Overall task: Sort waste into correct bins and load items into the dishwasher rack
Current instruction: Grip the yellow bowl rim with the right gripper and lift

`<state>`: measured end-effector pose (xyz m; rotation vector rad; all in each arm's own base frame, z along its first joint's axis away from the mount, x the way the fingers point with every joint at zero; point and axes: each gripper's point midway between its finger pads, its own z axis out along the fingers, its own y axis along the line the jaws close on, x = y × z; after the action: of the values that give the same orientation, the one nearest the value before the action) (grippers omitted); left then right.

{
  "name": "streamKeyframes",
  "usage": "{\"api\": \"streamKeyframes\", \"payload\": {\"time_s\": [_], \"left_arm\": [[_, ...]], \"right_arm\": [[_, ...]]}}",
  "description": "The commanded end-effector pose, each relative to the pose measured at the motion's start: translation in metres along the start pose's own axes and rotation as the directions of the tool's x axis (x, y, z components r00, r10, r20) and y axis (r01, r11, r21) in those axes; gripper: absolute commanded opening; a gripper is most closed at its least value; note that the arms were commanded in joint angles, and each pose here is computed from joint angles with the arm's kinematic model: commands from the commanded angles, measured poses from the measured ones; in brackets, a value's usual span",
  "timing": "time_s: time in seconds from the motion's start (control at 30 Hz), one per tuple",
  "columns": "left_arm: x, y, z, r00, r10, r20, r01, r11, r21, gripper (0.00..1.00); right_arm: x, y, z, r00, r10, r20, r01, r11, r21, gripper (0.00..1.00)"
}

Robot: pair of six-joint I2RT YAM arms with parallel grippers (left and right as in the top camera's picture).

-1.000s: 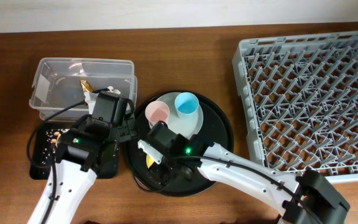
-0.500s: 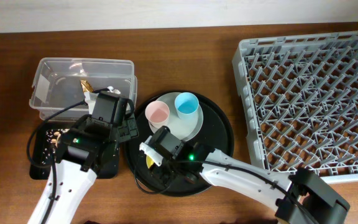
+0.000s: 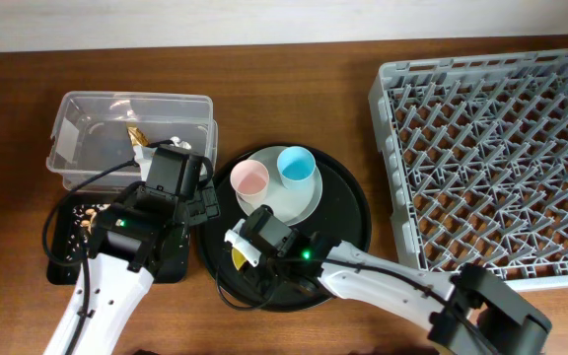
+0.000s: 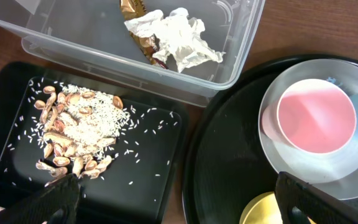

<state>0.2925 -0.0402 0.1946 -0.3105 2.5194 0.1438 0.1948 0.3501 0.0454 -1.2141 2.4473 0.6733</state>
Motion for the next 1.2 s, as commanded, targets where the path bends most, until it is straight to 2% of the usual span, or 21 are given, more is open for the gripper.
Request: {"api": "streamKeyframes", "payload": {"time_s": [0.0,0.07,0.17,0.63,0.87,0.9,0.97,1.1,1.17], "left_arm": [[-0.007,0.003,-0.005,1.0,-0.008,0.027,0.008,1.0,-0.004,0.99],[-0.007,0.003,-0.005,1.0,-0.008,0.027,0.008,1.0,-0.004,0.99],[-0.007,0.003,-0.005,1.0,-0.008,0.027,0.008,1.0,-0.004,0.99],[-0.007,0.003,-0.005,1.0,-0.008,0.027,0.008,1.0,-0.004,0.99],[-0.007,0.003,-0.005,1.0,-0.008,0.027,0.008,1.0,-0.004,0.99],[-0.007,0.003,-0.005,1.0,-0.008,0.027,0.008,1.0,-0.004,0.99],[-0.007,0.003,-0.005,1.0,-0.008,0.027,0.008,1.0,-0.004,0.99],[-0.007,0.003,-0.005,1.0,-0.008,0.027,0.008,1.0,-0.004,0.99],[-0.007,0.003,-0.005,1.0,-0.008,0.027,0.008,1.0,-0.004,0.99]], "right_arm": [[0.014,-0.002,0.017,0.998,0.031,-0.05,-0.031,1.0,-0.003,0.33],[0.013,-0.002,0.017,0.998,0.033,-0.046,-0.033,0.999,-0.003,0.32],[0.011,-0.002,0.017,0.998,0.042,-0.04,-0.042,0.999,-0.003,0.23],[0.007,0.004,-0.005,0.999,0.037,-0.025,-0.037,0.999,-0.004,0.16],[0.013,0.003,-0.005,0.998,0.044,-0.051,-0.044,0.999,0.0,0.08],[0.014,0.003,-0.005,0.998,0.044,-0.054,-0.044,0.999,0.0,0.04],[0.015,0.003,-0.005,0.997,0.046,-0.06,-0.046,0.999,0.002,0.04],[0.016,0.002,-0.005,0.997,0.047,-0.062,-0.047,0.999,0.004,0.18],[0.017,0.002,-0.005,0.997,0.048,-0.067,-0.048,0.999,0.006,0.19]]}}
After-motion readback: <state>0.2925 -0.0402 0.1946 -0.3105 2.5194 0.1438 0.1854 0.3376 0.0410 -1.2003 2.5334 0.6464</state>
